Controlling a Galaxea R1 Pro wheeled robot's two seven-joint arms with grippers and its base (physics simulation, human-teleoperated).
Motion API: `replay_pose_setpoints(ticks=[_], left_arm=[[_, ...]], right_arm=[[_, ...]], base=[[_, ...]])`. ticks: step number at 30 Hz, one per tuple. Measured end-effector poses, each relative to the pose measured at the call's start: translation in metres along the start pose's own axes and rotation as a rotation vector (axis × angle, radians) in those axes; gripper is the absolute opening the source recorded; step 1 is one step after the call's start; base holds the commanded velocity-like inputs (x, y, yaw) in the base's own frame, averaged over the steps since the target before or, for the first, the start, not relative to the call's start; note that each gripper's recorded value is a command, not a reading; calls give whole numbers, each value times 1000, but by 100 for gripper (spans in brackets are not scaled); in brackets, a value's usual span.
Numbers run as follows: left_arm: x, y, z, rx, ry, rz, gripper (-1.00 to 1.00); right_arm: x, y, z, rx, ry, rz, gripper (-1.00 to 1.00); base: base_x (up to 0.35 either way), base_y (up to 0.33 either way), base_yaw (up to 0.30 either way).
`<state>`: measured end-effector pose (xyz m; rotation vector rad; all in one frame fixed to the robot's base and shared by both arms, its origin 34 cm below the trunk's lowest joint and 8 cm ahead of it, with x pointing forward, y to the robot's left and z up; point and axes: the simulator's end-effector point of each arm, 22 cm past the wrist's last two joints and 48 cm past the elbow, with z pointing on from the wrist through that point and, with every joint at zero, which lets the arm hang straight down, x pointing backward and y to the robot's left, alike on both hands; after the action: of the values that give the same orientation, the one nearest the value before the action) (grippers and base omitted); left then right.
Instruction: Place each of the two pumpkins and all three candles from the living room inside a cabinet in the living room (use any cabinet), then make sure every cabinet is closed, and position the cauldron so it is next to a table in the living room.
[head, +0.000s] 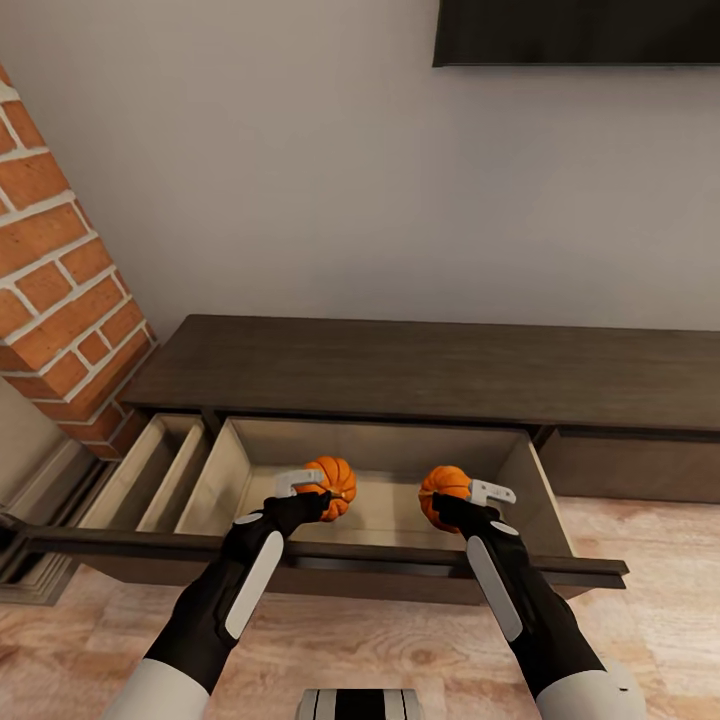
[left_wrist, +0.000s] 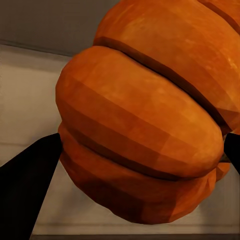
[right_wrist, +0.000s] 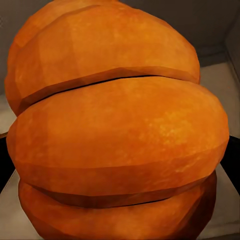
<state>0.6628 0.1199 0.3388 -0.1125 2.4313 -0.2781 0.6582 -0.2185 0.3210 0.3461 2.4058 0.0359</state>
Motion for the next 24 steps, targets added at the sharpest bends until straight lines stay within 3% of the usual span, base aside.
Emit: replay_pose_setpoints(ticks=[11, 24], left_arm=[[0, 0, 0, 1, 2, 1, -100], [2, -3, 0, 6, 8, 2, -100]], right_arm=[[0, 0, 0, 0, 1, 0, -100], [2, 1, 0, -3, 14, -4, -100]], base=[[101, 0, 0], [9, 0, 0]])
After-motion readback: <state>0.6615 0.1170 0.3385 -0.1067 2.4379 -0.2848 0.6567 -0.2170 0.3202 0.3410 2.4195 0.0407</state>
